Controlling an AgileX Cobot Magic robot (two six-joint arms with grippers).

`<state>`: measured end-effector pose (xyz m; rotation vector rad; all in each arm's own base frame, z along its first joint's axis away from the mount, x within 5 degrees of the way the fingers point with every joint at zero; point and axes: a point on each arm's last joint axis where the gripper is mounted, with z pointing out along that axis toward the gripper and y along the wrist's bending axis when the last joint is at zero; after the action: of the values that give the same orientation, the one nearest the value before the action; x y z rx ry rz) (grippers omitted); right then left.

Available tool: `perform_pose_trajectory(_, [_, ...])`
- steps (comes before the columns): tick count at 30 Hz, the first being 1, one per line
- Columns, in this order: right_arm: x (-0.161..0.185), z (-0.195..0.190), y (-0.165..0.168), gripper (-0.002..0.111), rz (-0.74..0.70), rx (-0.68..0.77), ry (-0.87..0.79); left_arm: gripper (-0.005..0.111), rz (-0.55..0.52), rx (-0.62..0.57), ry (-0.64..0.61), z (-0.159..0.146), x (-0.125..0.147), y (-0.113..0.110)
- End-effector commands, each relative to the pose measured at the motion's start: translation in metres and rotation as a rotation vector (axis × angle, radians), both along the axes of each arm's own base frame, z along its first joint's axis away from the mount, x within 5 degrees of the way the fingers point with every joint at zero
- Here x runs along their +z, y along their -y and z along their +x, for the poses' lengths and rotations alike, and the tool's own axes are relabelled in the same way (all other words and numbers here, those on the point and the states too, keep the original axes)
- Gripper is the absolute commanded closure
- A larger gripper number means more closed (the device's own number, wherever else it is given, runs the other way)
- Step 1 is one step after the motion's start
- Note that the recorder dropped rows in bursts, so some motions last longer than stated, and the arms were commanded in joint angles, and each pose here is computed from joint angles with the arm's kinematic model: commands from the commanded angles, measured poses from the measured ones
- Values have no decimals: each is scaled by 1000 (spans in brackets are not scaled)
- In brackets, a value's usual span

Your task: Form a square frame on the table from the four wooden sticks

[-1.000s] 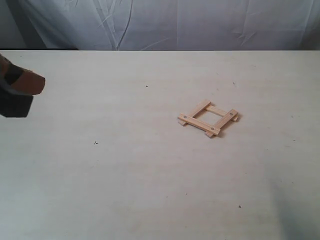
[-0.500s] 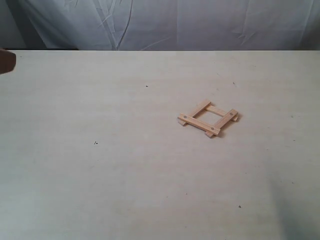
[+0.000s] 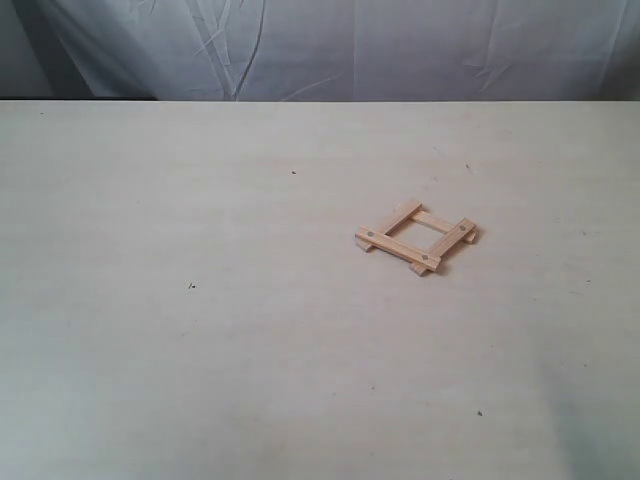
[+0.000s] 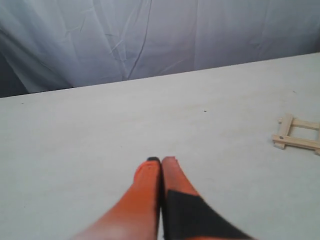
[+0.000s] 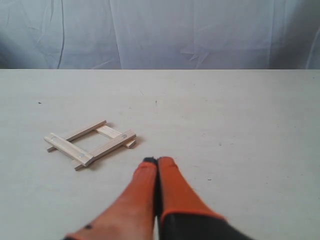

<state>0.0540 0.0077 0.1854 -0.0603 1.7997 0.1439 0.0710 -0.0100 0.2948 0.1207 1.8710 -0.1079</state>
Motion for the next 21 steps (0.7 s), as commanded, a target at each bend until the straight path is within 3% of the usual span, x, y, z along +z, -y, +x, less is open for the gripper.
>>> perform_pose_trajectory(1, [0,0,0,108,0,-5,11,107,-26,23,49,-13,-27,-3])
perform_pose_trajectory(13, [0,0,0,108,0,-5,11,107,-45,19,180,-17,-94,-3])
perform_pose_trajectory(21, [0,0,0,108,0,-5,11,107,-40,21,150,-16,-103,-3])
